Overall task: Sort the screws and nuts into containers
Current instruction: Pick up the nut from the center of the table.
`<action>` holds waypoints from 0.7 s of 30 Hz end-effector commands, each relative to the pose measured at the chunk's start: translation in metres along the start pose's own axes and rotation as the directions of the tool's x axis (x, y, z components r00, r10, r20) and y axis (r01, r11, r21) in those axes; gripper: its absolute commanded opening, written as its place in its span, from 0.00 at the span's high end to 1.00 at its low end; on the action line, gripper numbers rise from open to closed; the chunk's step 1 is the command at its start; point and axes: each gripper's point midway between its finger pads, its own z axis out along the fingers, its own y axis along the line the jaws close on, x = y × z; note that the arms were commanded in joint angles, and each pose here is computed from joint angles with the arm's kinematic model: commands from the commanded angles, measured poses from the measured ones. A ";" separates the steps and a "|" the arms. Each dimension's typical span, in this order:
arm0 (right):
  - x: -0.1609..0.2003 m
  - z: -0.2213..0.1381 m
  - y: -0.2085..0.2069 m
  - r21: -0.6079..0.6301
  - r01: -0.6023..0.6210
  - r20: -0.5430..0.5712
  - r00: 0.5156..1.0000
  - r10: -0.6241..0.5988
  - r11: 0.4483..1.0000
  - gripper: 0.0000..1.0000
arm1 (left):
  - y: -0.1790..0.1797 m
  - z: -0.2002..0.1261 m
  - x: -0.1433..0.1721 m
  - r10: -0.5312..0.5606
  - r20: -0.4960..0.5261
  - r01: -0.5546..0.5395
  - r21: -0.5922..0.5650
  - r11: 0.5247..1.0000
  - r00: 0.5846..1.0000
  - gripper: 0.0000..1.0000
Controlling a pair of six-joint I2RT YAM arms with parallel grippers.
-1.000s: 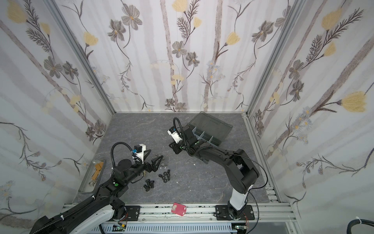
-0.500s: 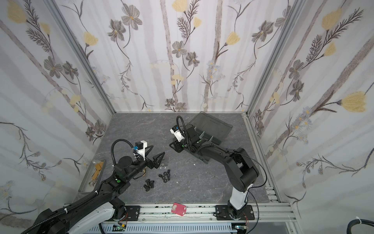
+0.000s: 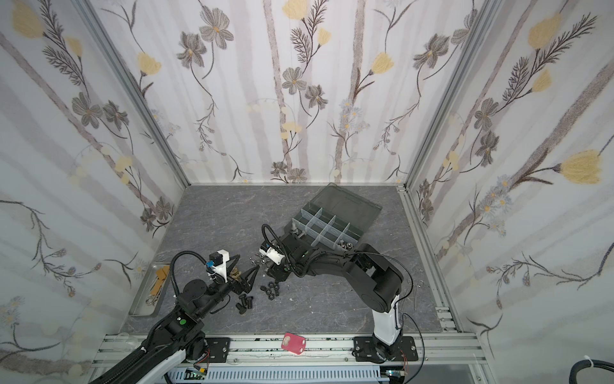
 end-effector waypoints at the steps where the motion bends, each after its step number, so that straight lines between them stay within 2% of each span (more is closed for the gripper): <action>1: -0.010 0.005 -0.001 0.025 0.050 0.029 0.998 -0.051 0.998 0.42 | 0.000 0.000 -0.001 0.010 0.013 -0.010 -0.001 1.000 1.000 0.00; 10: -0.009 0.022 0.002 0.018 0.044 0.013 0.999 -0.044 0.999 0.41 | 0.001 0.000 0.000 0.013 0.014 -0.012 -0.003 1.000 1.000 0.00; 17: -0.006 0.029 0.002 0.018 0.048 0.001 0.999 -0.048 0.999 0.55 | 0.002 -0.001 0.000 0.017 0.017 -0.016 -0.005 1.000 1.000 0.00; 21: -0.005 0.032 0.000 0.023 0.049 -0.006 0.999 -0.049 0.999 0.54 | 0.001 -0.001 0.000 0.015 0.018 -0.015 -0.004 1.000 1.000 0.00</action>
